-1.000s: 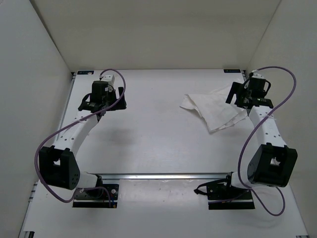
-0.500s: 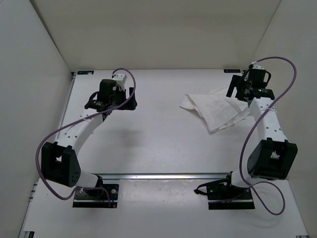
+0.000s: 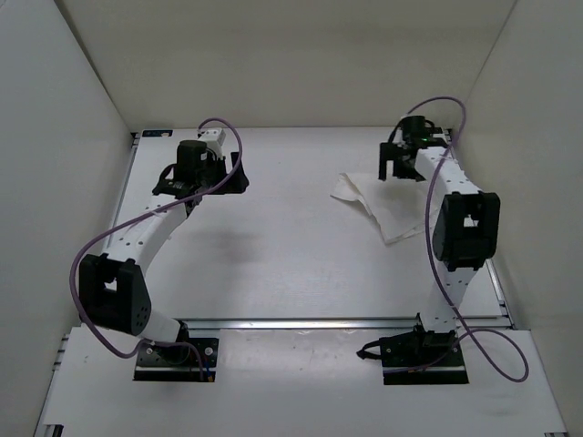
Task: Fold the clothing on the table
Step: Grab the skirt from the pile, then move the skirt to the center of the board, then flatten the skirt out
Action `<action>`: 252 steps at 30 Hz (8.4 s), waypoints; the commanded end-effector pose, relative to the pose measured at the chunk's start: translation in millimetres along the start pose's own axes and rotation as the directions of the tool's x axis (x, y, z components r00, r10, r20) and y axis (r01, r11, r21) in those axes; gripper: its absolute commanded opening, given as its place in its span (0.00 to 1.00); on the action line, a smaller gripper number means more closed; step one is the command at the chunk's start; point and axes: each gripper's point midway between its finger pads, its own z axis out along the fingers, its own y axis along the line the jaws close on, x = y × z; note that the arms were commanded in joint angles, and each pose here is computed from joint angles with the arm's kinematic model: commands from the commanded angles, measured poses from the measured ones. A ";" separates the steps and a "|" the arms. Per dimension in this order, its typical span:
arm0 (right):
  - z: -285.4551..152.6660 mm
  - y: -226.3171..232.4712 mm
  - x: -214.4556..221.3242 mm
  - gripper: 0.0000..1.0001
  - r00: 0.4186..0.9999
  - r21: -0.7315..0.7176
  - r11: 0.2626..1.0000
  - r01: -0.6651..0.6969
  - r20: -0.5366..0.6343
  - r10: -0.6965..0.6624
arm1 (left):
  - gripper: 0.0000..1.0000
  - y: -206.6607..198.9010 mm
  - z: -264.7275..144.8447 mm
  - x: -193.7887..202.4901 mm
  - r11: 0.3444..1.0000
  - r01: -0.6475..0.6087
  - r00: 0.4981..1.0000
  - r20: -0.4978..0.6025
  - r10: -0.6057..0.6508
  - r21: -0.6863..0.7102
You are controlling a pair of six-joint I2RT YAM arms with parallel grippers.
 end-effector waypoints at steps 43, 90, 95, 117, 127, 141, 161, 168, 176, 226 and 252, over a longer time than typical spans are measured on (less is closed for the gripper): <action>38.5 111.1 1.3 0.61 0.937 0.090 0.934 0.345 0.020 -0.348 | 0.99 12.9 -13.9 35.8 1.000 -0.014 1.000 -0.021 0.013 -0.016; -64.4 165.8 120.1 0.00 0.994 -0.528 0.849 0.019 -0.080 -0.072 | 0.99 20.8 -37.7 1.2 0.998 0.053 0.995 0.087 -0.051 -0.021; -58.9 193.7 78.8 0.00 0.997 -0.583 0.812 0.006 -0.056 -0.047 | 0.94 -54.8 -43.0 15.0 0.924 -0.090 0.995 0.068 0.070 0.372; -45.2 136.6 128.5 0.00 0.985 -0.480 0.877 -0.024 -0.161 -0.061 | 0.99 -264.1 -7.3 142.6 0.564 -0.395 0.885 0.135 0.445 0.726; -50.6 118.3 149.8 0.00 0.984 -0.489 0.870 -0.066 -0.177 -0.025 | 0.99 -306.5 -1.2 183.9 0.414 -0.532 0.774 0.225 0.591 0.739; -55.8 112.1 154.2 0.00 0.986 -0.505 0.858 -0.087 -0.167 0.001 | 0.98 -334.3 19.7 222.9 0.280 -0.646 0.642 0.307 0.703 0.710; -60.5 101.3 145.1 0.00 0.990 -0.491 0.867 -0.083 -0.139 0.016 | 0.00 -321.6 29.2 165.4 0.573 -0.566 0.801 0.232 0.551 0.593; -81.8 71.1 93.9 0.00 0.996 -0.482 0.872 -0.085 -0.024 0.084 | 0.00 -177.8 8.7 34.9 0.871 -0.372 0.920 0.252 0.300 0.320; -119.7 104.9 67.8 0.00 0.984 -0.605 0.796 0.037 0.160 0.076 | 0.00 -120.8 -17.4 -1.7 0.911 -0.323 0.929 0.268 0.254 0.256; -79.0 222.7 100.5 0.81 0.996 -0.917 0.390 0.087 0.084 -0.023 | 0.00 -91.8 -4.8 115.9 0.905 -0.215 0.974 0.016 0.225 0.367; -88.5 214.4 53.5 0.00 0.992 -0.859 0.497 0.122 0.117 -0.040 | 0.00 -84.1 4.3 37.8 0.927 -0.185 0.976 0.170 0.135 0.327</action>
